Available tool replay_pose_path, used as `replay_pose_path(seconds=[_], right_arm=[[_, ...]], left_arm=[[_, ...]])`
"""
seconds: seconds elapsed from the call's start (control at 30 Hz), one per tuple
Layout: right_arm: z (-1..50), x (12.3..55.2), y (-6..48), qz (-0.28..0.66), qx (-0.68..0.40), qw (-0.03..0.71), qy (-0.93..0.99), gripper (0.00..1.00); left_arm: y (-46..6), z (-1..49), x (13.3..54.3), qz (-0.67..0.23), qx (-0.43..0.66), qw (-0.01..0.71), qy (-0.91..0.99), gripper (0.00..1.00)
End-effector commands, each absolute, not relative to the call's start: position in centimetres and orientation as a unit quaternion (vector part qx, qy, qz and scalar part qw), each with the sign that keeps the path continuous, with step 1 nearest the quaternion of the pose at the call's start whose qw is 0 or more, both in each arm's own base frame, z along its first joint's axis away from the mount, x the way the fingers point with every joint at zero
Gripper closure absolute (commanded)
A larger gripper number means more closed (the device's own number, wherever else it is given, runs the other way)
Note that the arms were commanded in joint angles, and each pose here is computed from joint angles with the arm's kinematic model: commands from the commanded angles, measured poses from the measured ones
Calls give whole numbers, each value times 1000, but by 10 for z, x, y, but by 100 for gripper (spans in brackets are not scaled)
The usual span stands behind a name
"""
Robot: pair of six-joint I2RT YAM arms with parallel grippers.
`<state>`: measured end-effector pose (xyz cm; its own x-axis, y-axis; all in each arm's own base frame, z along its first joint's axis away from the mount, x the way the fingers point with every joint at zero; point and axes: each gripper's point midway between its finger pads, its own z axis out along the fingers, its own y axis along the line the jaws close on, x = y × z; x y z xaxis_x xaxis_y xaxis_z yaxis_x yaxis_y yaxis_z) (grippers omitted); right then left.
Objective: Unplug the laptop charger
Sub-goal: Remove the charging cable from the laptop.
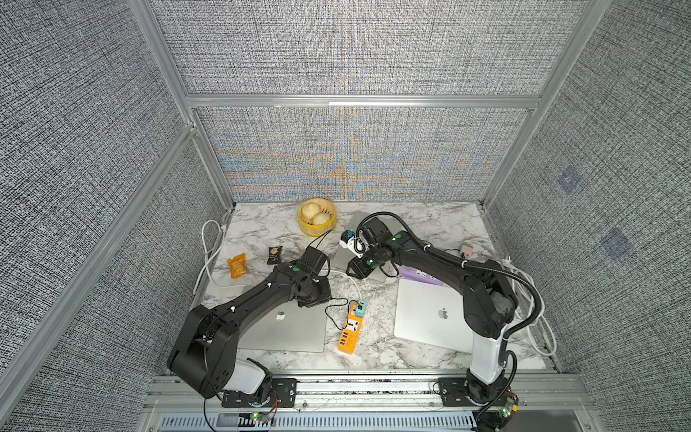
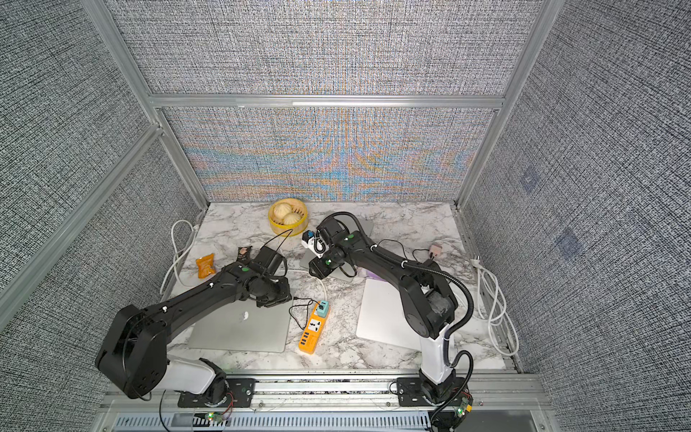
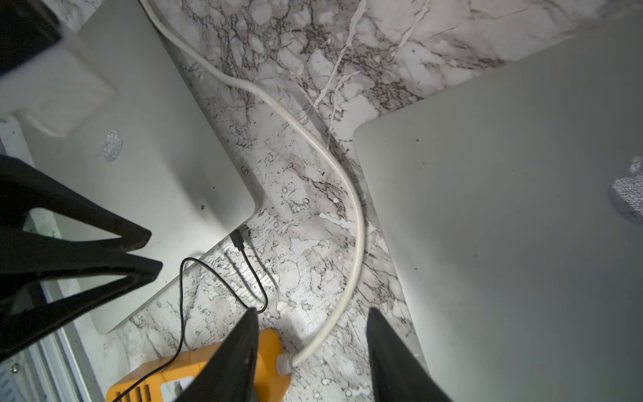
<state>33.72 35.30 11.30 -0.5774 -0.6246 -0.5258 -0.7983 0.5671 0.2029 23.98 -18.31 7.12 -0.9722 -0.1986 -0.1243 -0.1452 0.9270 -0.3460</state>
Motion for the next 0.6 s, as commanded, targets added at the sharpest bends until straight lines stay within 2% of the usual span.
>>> replay_pose_path(seconds=[0.0, 0.23, 0.43, 0.57], right_arm=[[109, 324, 368, 226, -464, 197, 833, 50], [84, 304, 384, 210, -521, 174, 809, 58], [71, 291, 393, 216, -546, 169, 792, 66], [63, 288, 398, 210, -565, 169, 780, 73]], left_arm=[[-175, 68, 239, -181, -113, 86, 973, 69], [-156, 57, 244, -204, -165, 116, 958, 70], [-164, 46, 249, -260, -189, 91, 943, 70], [-164, 44, 251, -262, -189, 86, 942, 70]])
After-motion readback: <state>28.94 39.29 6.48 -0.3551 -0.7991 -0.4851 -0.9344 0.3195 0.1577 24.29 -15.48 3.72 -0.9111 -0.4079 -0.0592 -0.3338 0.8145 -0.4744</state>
